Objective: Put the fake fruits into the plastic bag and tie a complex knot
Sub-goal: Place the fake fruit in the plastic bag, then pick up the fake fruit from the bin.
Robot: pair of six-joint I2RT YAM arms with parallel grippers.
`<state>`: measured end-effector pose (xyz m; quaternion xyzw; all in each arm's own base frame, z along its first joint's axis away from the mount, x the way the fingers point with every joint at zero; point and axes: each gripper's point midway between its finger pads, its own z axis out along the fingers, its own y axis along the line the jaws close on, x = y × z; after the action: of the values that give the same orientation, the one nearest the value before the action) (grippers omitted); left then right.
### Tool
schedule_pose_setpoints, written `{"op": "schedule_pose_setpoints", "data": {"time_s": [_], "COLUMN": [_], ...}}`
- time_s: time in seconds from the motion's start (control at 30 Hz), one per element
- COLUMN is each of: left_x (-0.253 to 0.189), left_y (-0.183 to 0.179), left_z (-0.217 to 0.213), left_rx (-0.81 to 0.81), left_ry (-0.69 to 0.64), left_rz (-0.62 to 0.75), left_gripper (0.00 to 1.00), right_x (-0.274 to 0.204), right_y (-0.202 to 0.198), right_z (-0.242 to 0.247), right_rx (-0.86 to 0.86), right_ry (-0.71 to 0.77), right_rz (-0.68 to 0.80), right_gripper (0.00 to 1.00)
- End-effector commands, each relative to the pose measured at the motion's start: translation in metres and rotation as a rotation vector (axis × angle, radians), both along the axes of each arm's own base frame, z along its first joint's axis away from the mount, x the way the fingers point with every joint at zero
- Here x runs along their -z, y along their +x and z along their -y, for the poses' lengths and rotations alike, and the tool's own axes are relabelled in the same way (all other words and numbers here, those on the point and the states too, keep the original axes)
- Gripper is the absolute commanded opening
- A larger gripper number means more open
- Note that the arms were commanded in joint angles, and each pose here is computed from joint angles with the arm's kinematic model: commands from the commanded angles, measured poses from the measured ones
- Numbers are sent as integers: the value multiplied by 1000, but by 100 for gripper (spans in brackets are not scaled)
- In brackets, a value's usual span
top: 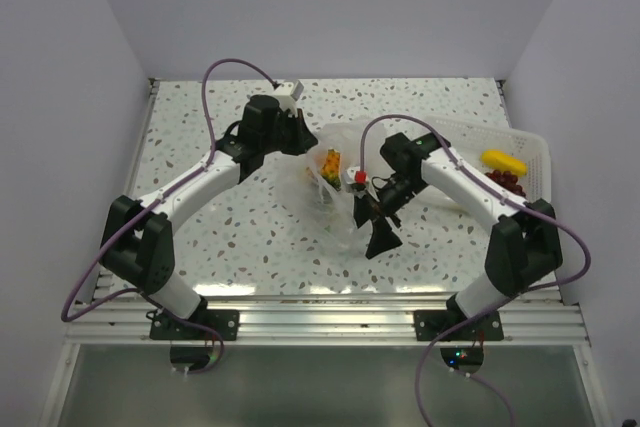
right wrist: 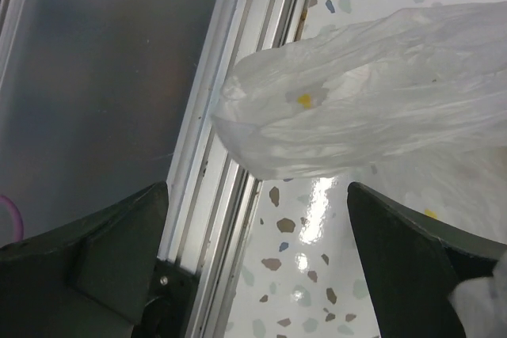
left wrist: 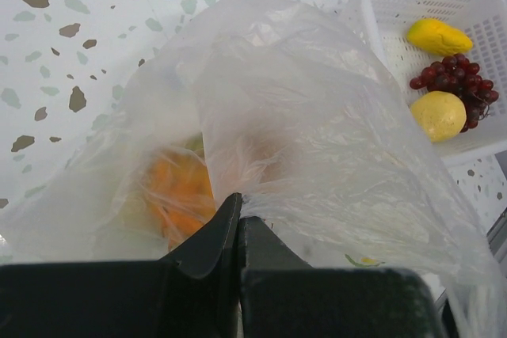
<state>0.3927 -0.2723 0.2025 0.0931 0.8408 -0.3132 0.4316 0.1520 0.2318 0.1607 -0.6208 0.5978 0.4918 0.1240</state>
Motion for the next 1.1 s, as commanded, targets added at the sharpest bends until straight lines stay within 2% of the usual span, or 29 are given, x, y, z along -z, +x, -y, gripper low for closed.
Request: {"op": "schedule_pose_setpoints", "data": {"time_s": [0.0, 0.13, 0.23, 0.33, 0.43, 0.6, 0.73, 0.87, 0.93, 1.0, 1.07], "left_x": [-22, -24, -26, -28, -26, -27, -24, -24, -26, -27, -26], "left_y": [12, 10, 7, 3, 2, 3, 4, 5, 6, 7, 8], "left_z": [0, 4, 4, 2, 2, 2, 2, 3, 2, -1, -4], "left_rx": [-28, -9, 2, 8, 5, 3, 3, 3, -1, -15, -22], "left_ry": [-44, -56, -59, -66, -62, -65, -63, -64, -64, -63, -69], "left_rz": [60, 60, 63, 67, 64, 66, 59, 60, 64, 64, 55], "left_gripper": [0, 0, 0, 0, 0, 0, 0, 0, 0, 0, 0], "right_x": [-12, -4, -3, 1, -5, 14, 6, 2, 2, -3, -8], "right_y": [-26, -23, -2, 17, 5, -16, -17, -2, -4, -4, 17], "right_z": [24, 27, 23, 24, 26, 44, 47, 43, 44, 47, 54], "right_rx": [10, 47, 183, 248, 204, 189, 245, 334, 298, 312, 411], "right_ry": [-114, -159, -197, -211, -175, -272, -225, -172, -170, -170, -141], "right_rz": [-27, -103, -120, -46, -33, -65, 0, 54, 59, -1, -32], "right_gripper": [99, 99, 98, 98, 99, 99, 98, 99, 98, 98, 99]}}
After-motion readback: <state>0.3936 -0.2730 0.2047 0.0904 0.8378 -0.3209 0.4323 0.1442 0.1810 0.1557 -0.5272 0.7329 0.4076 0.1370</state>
